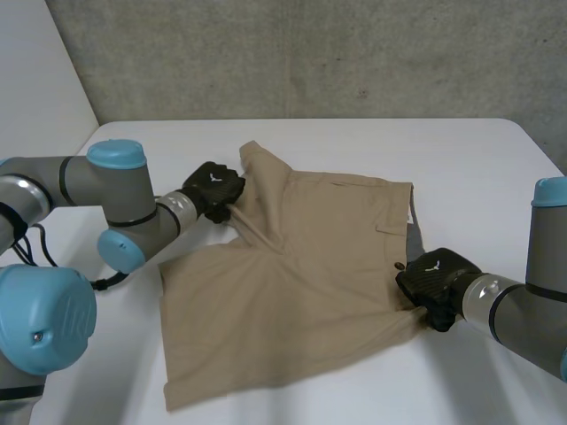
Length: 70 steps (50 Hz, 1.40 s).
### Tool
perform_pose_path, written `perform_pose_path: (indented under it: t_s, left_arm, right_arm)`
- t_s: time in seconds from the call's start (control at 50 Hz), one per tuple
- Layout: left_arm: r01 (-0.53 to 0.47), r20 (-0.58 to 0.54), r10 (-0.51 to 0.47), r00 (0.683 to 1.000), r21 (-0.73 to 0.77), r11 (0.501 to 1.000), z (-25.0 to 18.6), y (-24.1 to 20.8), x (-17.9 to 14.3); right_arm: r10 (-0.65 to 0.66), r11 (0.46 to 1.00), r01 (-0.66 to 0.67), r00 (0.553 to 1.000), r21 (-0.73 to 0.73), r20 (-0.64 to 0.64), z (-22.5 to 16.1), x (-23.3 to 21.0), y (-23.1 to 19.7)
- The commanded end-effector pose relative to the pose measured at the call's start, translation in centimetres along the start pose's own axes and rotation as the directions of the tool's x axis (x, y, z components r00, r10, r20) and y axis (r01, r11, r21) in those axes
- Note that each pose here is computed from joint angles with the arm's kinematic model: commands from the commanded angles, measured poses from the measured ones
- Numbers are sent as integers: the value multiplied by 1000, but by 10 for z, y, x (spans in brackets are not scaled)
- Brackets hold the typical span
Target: Fold the shorts.
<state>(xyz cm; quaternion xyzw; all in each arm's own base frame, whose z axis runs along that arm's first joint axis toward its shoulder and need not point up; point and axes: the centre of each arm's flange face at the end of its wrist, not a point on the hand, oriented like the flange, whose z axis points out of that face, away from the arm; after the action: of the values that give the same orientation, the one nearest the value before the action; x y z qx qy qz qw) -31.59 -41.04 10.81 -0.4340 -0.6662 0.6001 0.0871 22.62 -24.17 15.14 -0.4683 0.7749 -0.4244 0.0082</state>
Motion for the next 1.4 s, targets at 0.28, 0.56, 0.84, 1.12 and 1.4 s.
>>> perform_pose_path:
  t_s: [0.28, 0.56, 0.84, 1.12, 1.4]
  left_arm:
    - [-176, 180, 211, 961, -193, 965, -40, -6, -2]
    - [-161, 267, 240, 933, -284, 945, -47, -3, 2]
    - [-78, 312, 122, 942, -152, 985, -88, -65, -5]
    - [457, 237, -394, 888, -360, 813, -219, -63, 54]
    - [425, 128, -410, 903, -405, 809, -259, -45, 107]
  right_arm:
    - [-2, 1000, 2, 1000, 3, -9, -1, 0, -1]
    - [2, 1000, -2, 1000, 16, 0, -3, -5, -5]
    - [113, 991, -112, 993, 69, -23, -1, 1, -16]
    - [300, 946, -287, 951, 152, -69, 11, 19, -28]
    - [372, 917, -352, 924, 189, -84, 19, 22, -27]
